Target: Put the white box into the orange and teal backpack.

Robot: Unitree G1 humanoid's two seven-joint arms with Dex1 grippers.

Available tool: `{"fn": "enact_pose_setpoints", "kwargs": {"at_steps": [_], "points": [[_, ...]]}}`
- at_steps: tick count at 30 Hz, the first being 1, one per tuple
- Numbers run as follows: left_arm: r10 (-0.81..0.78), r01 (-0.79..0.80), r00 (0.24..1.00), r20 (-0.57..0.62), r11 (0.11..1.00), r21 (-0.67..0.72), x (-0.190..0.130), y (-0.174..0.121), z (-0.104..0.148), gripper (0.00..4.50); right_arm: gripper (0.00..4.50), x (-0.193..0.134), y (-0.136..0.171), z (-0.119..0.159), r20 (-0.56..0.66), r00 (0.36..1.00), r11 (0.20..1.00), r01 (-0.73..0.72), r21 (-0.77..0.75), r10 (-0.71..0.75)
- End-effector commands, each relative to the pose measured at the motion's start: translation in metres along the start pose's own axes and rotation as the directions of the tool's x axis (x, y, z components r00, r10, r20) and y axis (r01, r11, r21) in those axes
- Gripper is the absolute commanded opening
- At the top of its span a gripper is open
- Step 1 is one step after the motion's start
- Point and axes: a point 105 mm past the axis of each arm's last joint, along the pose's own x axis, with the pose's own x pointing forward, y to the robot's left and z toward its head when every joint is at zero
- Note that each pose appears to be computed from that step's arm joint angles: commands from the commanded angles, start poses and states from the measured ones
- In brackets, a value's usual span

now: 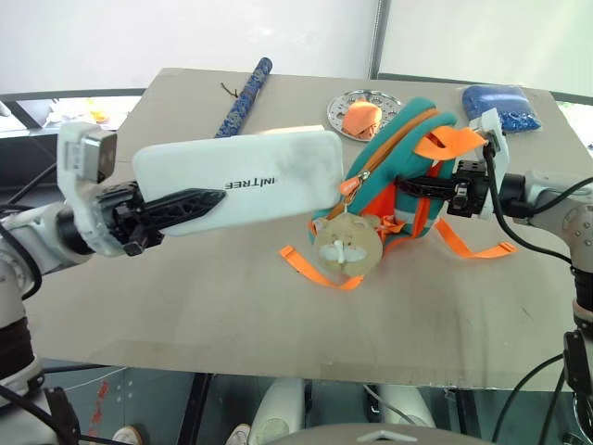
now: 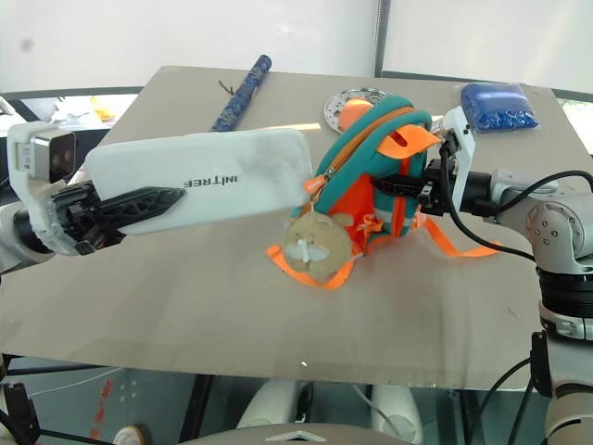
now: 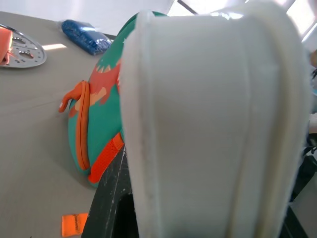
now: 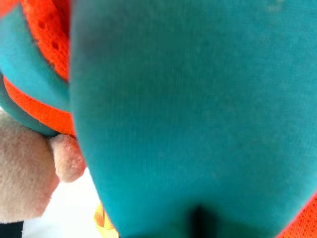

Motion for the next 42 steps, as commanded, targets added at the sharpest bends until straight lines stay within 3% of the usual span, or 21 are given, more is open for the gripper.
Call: {"fn": "enact_pose_setpoints", "kwargs": {"at_steps": [1,6,12,17,23,26,31,35,38,42], "points": [[-0.065,0.065,0.998,0.007,0.997,0.044,-0.003,-0.017,0.010,1.05,0.03,-0.002,-0.003,0.010,0.017,1.000,0.999,0.011,-0.030,-0.010],[-0.045,0.047,0.998,-0.035,0.997,0.061,-0.007,-0.017,0.004,1.05,0.03,-0.001,-0.003,0.014,0.024,1.000,1.000,-0.002,-0.031,0.003],[0.017,0.034,0.982,-0.187,0.964,0.264,0.013,-0.008,-0.026,1.05,0.03,0.003,0.004,0.013,0.019,0.999,0.999,-0.038,-0.030,0.039],[0.111,-0.027,0.984,-0.142,0.870,0.492,0.036,0.009,-0.018,1.05,0.03,0.003,0.018,0.012,0.008,0.995,0.995,-0.098,-0.035,0.098],[0.122,-0.038,0.989,-0.080,0.743,0.668,0.059,0.015,0.005,1.05,0.03,0.006,0.035,0.005,-0.015,0.986,0.986,-0.165,-0.034,0.164],[0.113,0.000,0.988,-0.110,0.697,0.717,0.067,0.015,0.010,1.05,0.03,0.007,0.038,0.004,-0.020,0.984,0.984,-0.176,-0.039,0.175],[0.023,0.114,0.984,-0.178,0.687,0.718,0.096,0.013,0.005,1.05,0.03,0.009,0.049,0.002,-0.028,0.974,0.972,-0.228,-0.060,0.227],[-0.161,0.264,0.960,-0.231,0.795,0.546,0.120,0.009,0.001,1.05,0.03,0.005,0.065,0.004,-0.026,0.949,0.946,-0.316,-0.068,0.315],[-0.158,0.293,0.948,-0.278,0.779,0.555,0.140,0.019,-0.003,1.05,0.03,0.005,0.068,0.003,-0.028,0.943,0.940,-0.334,-0.076,0.332],[-0.249,0.414,0.891,-0.379,0.788,0.456,0.170,0.013,-0.022,1.05,0.03,0.004,0.077,0.004,-0.021,0.931,0.927,-0.364,-0.095,0.364]]}}
